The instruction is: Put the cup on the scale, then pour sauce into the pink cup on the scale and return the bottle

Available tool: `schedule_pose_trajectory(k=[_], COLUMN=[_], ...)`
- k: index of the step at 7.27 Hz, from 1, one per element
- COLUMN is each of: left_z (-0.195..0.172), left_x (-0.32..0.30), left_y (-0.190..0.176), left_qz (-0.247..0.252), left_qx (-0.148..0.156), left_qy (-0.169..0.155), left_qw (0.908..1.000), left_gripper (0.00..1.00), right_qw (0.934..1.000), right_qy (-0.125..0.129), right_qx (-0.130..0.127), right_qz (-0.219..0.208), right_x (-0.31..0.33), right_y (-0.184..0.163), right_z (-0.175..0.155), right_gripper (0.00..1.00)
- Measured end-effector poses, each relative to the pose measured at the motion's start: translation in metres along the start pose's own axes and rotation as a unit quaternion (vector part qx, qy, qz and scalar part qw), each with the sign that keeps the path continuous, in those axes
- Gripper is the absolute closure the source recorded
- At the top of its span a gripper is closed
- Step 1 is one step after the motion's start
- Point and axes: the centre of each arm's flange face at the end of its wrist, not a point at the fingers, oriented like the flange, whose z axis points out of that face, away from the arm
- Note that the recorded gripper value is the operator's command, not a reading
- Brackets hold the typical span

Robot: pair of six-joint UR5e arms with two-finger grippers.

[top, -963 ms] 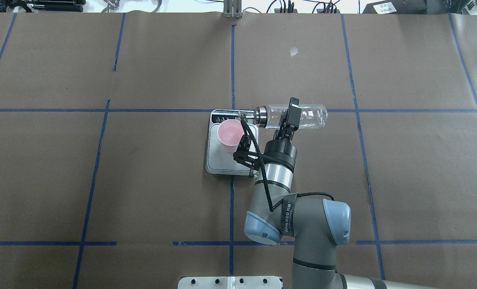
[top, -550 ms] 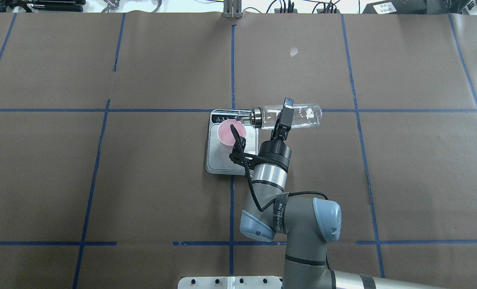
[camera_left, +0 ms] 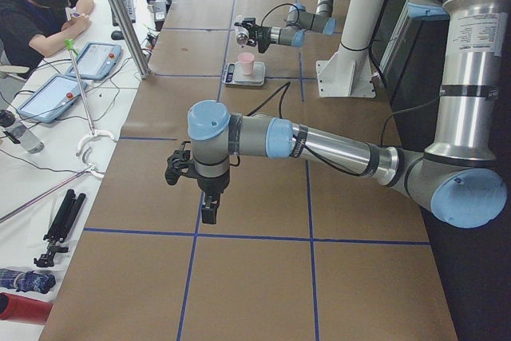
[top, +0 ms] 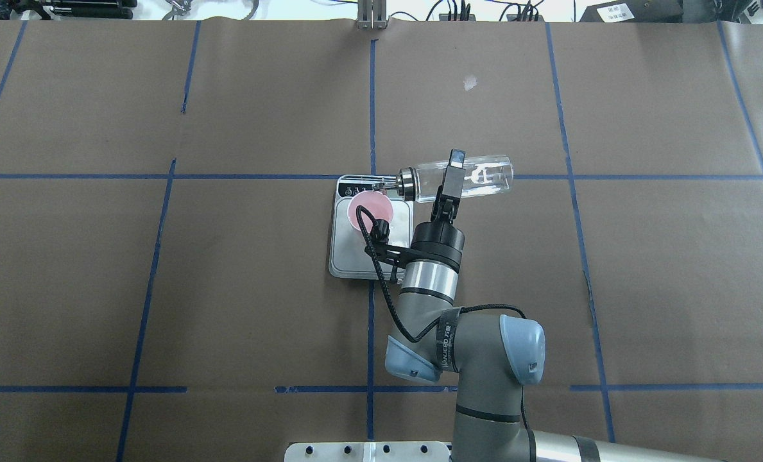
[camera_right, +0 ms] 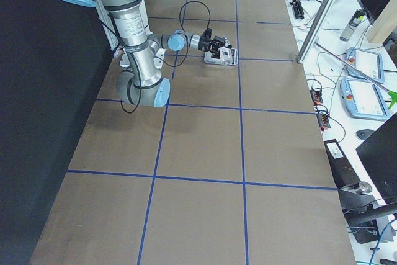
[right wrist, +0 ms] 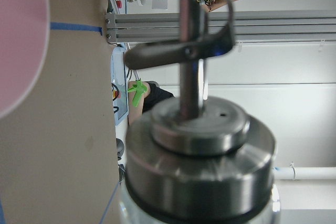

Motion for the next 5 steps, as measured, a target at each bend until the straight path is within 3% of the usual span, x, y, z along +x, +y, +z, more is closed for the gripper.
schedule_pose_trajectory(k=[5], left_z=[0.0019], left_x=[-0.0011], left_y=[0.0], left_qz=[-0.002], left_qx=[-0.002], left_qy=[0.002], left_qw=[1.0], left_gripper=[0.0], right_qw=[0.9979], right_qy=[0.045], right_qx=[0.014], right_qz=[-0.044], right_x=[0.0042], right_y=[0.0047], right_z=[0.0075], right_gripper=[1.0])
